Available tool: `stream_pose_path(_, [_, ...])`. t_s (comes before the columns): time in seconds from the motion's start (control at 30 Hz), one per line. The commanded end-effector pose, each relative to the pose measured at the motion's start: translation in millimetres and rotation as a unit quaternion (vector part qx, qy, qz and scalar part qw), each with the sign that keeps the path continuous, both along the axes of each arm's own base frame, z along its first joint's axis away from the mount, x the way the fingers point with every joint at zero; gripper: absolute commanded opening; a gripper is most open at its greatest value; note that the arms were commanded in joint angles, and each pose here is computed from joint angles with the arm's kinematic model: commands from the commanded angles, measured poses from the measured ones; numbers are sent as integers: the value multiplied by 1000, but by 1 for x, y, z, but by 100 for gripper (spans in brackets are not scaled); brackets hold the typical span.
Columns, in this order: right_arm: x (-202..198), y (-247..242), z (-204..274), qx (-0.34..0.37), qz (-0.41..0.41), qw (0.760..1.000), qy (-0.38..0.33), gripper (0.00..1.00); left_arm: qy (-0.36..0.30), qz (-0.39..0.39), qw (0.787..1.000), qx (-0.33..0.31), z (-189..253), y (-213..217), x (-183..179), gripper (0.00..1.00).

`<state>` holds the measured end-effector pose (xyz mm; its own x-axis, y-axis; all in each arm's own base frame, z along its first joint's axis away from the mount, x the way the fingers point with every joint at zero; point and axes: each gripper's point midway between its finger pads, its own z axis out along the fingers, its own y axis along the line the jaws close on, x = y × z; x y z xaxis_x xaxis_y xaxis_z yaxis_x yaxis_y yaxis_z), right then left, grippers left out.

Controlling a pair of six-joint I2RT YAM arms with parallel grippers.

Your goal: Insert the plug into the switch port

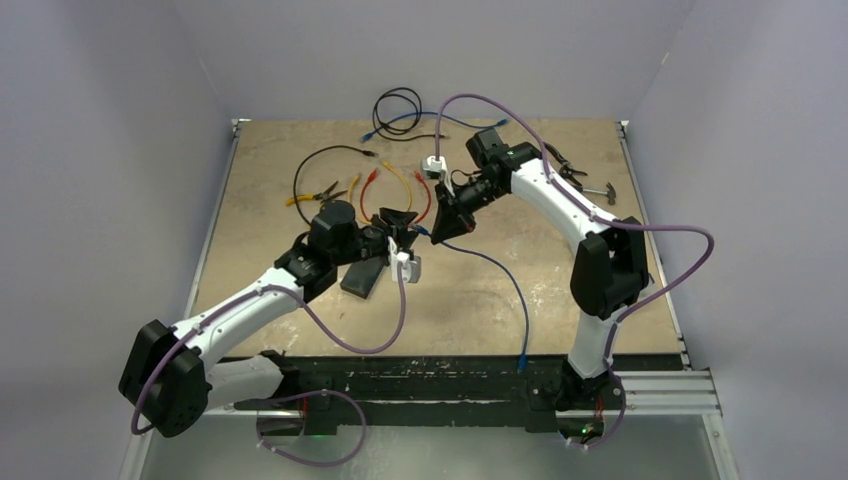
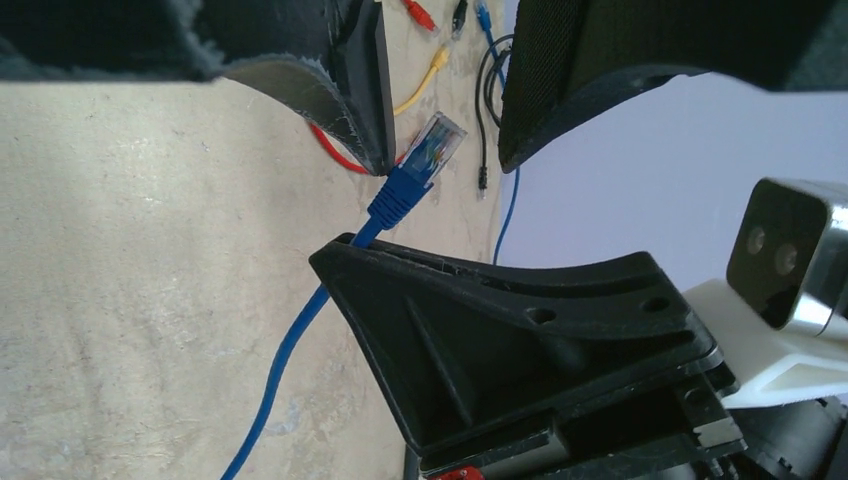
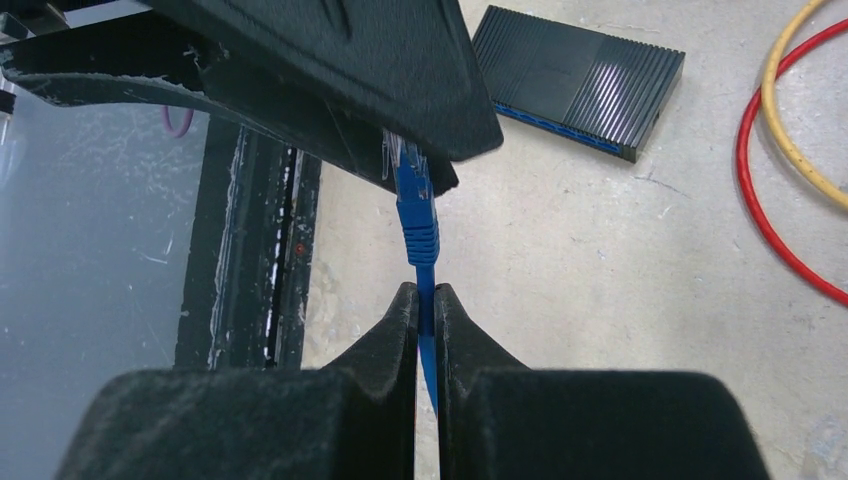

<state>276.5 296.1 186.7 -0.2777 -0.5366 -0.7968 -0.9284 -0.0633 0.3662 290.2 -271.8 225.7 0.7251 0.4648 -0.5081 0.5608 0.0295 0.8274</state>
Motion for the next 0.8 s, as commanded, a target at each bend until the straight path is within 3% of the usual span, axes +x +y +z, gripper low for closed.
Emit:
stream_pose_path(0.0, [-6,4,15,2,4,1000,1,1,-26,-27,999,16,13,-11,-2,39])
stream_pose_path(0.43, [-1,5,26,8,-13,1000,-24,5,-8,-22,997,76,-3,0,-11,3])
stream_pose_path(0.67, [26,9,64,36,-75,991,-105,37,-1,23,997,73,5,15,-8,0])
stream_pose_path(0.77, [40,5,86,49,-111,982,-147,45,17,52,997,45,21,18,-4,0])
